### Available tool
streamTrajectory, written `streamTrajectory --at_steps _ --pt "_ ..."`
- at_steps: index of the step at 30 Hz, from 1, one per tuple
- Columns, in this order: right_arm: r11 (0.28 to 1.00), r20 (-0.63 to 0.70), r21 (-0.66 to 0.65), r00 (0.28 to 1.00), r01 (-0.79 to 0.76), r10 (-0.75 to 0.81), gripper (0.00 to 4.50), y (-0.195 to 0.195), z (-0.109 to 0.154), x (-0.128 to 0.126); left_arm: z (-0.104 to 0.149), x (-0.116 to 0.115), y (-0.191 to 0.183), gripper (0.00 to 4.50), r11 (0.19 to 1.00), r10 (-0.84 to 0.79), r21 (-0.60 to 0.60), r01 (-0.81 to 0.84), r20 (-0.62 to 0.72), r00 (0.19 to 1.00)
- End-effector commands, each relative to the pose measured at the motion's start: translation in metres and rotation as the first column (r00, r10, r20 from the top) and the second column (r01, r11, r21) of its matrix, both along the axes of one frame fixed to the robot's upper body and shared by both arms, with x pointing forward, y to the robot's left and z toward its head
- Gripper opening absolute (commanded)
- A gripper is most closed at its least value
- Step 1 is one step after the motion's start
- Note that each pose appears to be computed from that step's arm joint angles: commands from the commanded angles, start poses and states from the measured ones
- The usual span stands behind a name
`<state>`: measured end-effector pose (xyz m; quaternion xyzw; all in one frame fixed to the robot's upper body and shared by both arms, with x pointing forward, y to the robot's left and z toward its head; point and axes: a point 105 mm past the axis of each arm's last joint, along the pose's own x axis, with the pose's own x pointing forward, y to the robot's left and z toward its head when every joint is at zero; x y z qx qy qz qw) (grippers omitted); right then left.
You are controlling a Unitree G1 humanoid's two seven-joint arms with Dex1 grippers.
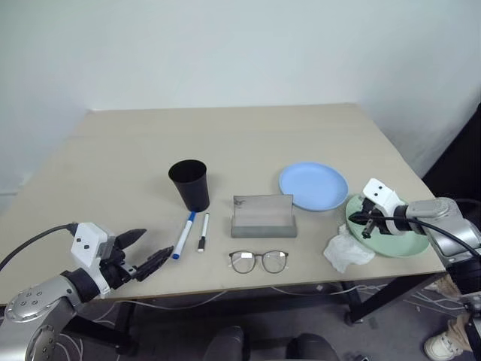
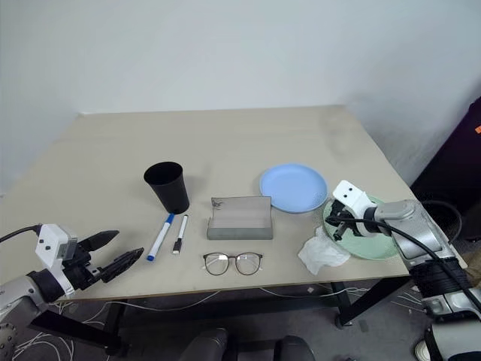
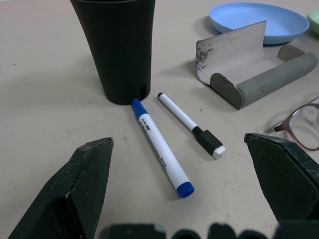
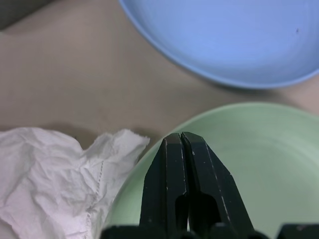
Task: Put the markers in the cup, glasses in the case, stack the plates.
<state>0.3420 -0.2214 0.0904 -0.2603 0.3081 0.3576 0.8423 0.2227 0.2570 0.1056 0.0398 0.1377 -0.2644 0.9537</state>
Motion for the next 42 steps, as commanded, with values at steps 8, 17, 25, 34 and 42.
streamTrajectory --at_steps 8,17,25,34,42 --pt "0.993 0.047 -0.016 0.992 0.118 -0.117 2.64 0.013 0.028 0.025 0.010 0.001 -0.003 4.50 1.000 -0.006 0.010 0.005 0.044 0.999" --pt "0.932 0.024 -0.071 0.935 0.356 -0.355 3.99 0.019 0.024 0.049 0.009 0.000 -0.003 4.50 1.000 0.001 0.010 -0.002 0.041 0.999" --pt "0.883 -0.034 -0.079 0.884 0.463 -0.466 3.99 0.027 0.027 0.055 0.008 -0.001 -0.003 4.50 1.000 0.010 0.011 -0.010 0.038 0.999" --pt "0.842 -0.012 -0.088 0.845 0.532 -0.535 3.99 0.029 0.034 0.055 0.006 -0.005 -0.003 4.50 1.000 0.015 0.013 -0.015 0.029 0.999" --pt "0.823 -0.075 -0.057 0.819 0.565 -0.568 3.99 0.041 0.043 0.045 0.005 -0.006 -0.002 4.50 1.000 0.017 0.014 -0.017 0.025 1.000"
